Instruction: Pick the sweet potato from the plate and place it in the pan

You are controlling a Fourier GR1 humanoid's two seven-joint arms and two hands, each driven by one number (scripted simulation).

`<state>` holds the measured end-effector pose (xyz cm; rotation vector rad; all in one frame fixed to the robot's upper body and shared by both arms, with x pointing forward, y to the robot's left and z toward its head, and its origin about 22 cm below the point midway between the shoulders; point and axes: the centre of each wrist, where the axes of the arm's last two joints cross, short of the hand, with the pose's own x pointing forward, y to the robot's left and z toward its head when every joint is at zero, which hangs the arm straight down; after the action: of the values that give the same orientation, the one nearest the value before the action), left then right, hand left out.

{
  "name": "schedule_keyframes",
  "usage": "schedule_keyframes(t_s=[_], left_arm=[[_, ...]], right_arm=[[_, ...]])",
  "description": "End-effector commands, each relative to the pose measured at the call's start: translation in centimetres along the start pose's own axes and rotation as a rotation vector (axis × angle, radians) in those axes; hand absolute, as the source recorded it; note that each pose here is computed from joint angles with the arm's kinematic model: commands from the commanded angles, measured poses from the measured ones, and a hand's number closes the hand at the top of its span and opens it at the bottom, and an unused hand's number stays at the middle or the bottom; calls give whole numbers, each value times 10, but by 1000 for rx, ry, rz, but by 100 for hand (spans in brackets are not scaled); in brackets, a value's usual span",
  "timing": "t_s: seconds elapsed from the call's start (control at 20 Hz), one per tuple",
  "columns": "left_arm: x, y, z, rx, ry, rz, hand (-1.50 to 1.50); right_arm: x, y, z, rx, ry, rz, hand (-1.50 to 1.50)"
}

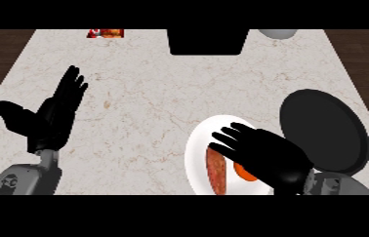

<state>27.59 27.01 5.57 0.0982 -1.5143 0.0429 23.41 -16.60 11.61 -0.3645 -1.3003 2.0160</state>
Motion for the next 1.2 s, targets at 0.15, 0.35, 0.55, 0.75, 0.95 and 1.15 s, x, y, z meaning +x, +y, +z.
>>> schedule_keyframes(t_s=[0.15,0.35,0.55,0.75,0.95,1.15], left_arm=[[-9,3,4,5,-4,-5,0],[9,0,-2,3,-15,4,0],[8,3,6,14,-2,-5,0],[18,-18,-2,-8,8,3,0],[10,14,-5,-8,-10,2,0],[-17,-8,3,6,20,0,0]], right_arm=[[38,18,-27,-44,-15,-17,-150],[41,19,-34,20,37,21,-150],[48,11,-36,13,71,27,-150],[45,25,-48,31,103,32,-150],[28,18,-55,38,81,-6,-150],[15,15,-71,63,94,26,-150]])
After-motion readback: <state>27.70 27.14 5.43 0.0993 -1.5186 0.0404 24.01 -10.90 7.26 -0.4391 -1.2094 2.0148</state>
